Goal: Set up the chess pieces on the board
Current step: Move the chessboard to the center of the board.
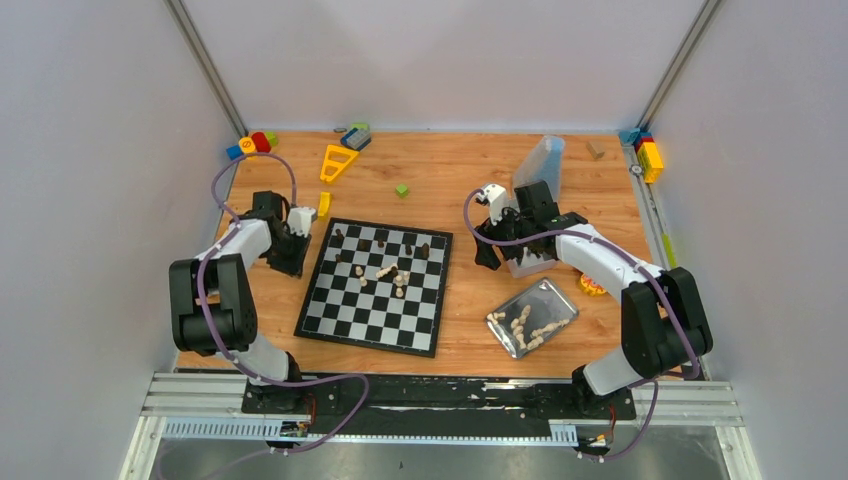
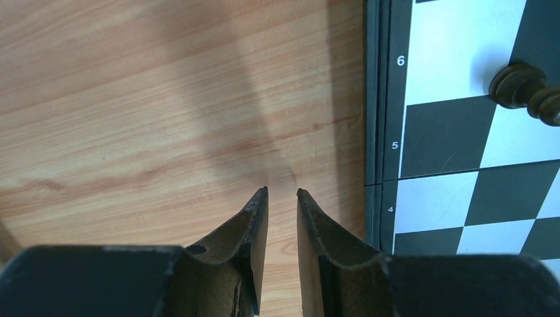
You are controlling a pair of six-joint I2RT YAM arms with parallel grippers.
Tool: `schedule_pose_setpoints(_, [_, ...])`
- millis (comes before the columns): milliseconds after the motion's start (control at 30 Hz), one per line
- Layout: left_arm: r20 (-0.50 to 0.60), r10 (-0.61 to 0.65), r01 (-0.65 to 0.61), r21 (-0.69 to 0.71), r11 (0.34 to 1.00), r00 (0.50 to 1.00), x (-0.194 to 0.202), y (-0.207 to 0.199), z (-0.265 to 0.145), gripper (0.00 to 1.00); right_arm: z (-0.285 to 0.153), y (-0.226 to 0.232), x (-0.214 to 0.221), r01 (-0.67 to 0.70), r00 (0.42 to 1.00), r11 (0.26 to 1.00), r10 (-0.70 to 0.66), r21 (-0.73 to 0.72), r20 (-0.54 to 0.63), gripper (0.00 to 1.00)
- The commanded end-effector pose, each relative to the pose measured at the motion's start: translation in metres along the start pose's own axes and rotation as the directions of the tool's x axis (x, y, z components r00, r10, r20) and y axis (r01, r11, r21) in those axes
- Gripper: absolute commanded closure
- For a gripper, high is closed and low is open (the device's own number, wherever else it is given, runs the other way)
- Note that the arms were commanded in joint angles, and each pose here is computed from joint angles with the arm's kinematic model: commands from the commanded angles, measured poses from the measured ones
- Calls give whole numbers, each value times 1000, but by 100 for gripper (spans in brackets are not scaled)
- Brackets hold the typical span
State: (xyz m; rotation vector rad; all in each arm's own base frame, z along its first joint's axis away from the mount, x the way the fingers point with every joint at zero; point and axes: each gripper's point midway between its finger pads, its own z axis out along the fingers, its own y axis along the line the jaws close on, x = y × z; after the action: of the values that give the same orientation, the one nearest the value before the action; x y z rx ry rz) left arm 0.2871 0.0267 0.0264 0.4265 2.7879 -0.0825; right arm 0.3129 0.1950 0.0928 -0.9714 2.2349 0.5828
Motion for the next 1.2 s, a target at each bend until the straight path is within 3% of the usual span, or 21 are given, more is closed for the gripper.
schedule_pose_setpoints(0, [-8,64,-64,49,997,998,2,-15,5,70,-2,1,-13,37,999,999,-37,-3,40,30])
schedule_pose_setpoints(767, [5,313,-309,171,936,950,-15,-119,5,72,-5,-4,-19,42,999,999,-43,16,33,30])
schedule_pose_setpoints(1033, [17,328,-326,162,931,945,-17,-122,-1,72,-11,0,-32,63,997,998,-63,-7,43,30])
schedule_pose_setpoints(1167, [29,327,-328,37,944,945,-22,-102,-11,65,-17,11,-50,95,994,995,-93,-37,60,31])
